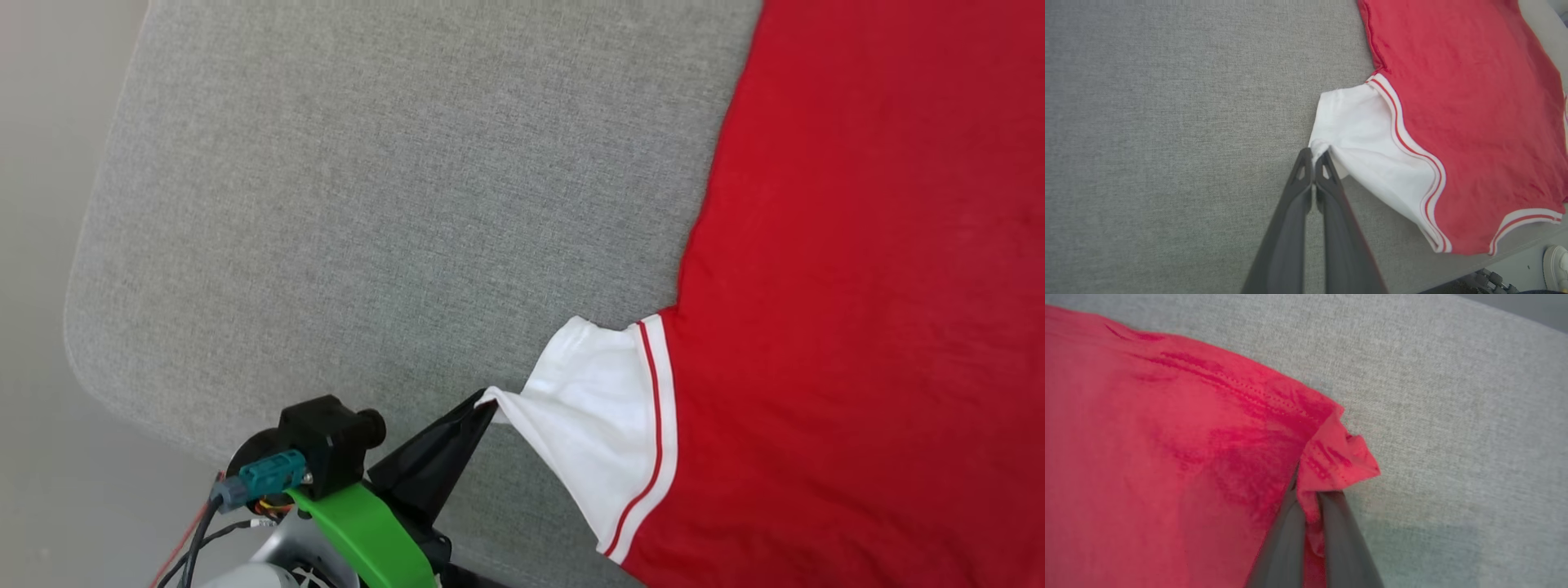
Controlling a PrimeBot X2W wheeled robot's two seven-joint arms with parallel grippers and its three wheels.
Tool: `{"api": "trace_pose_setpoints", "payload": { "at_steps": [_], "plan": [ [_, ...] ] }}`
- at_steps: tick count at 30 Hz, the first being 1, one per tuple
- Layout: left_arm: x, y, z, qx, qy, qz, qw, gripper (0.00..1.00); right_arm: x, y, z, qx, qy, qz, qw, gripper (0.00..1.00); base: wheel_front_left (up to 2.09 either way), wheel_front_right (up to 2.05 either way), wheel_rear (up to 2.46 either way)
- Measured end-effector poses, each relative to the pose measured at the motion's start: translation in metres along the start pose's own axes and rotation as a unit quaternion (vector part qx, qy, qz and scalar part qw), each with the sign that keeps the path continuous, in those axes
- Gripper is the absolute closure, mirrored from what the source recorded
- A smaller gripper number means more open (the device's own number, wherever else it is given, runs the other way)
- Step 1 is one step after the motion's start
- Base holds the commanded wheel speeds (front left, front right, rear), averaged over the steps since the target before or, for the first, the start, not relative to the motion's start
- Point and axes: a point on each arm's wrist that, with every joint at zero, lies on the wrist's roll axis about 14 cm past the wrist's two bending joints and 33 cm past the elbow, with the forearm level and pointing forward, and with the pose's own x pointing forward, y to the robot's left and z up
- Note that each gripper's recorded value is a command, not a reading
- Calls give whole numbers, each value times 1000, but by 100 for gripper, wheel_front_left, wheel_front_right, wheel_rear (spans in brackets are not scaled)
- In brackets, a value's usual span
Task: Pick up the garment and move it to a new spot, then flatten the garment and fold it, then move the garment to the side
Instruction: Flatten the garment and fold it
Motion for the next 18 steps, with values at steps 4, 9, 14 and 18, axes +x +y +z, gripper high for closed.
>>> {"api": "trace_pose_setpoints", "payload": {
  "at_steps": [4,9,14,18],
  "plan": [
    [-4,0,6,6,-11,-2,1000,100,-12,-5,-16,5,8,-8,1000,100,0,0,0],
    [-12,0,13,22,-25,-7,999,100,-34,-10,-46,11,25,-15,1000,100,0,0,0],
    [-17,-5,21,31,-40,-18,999,100,-61,-22,-80,23,39,-25,999,100,0,0,0],
    [-22,-10,26,44,-50,-28,997,100,-85,-31,-109,39,37,-36,998,100,0,0,0]
  ]
}}
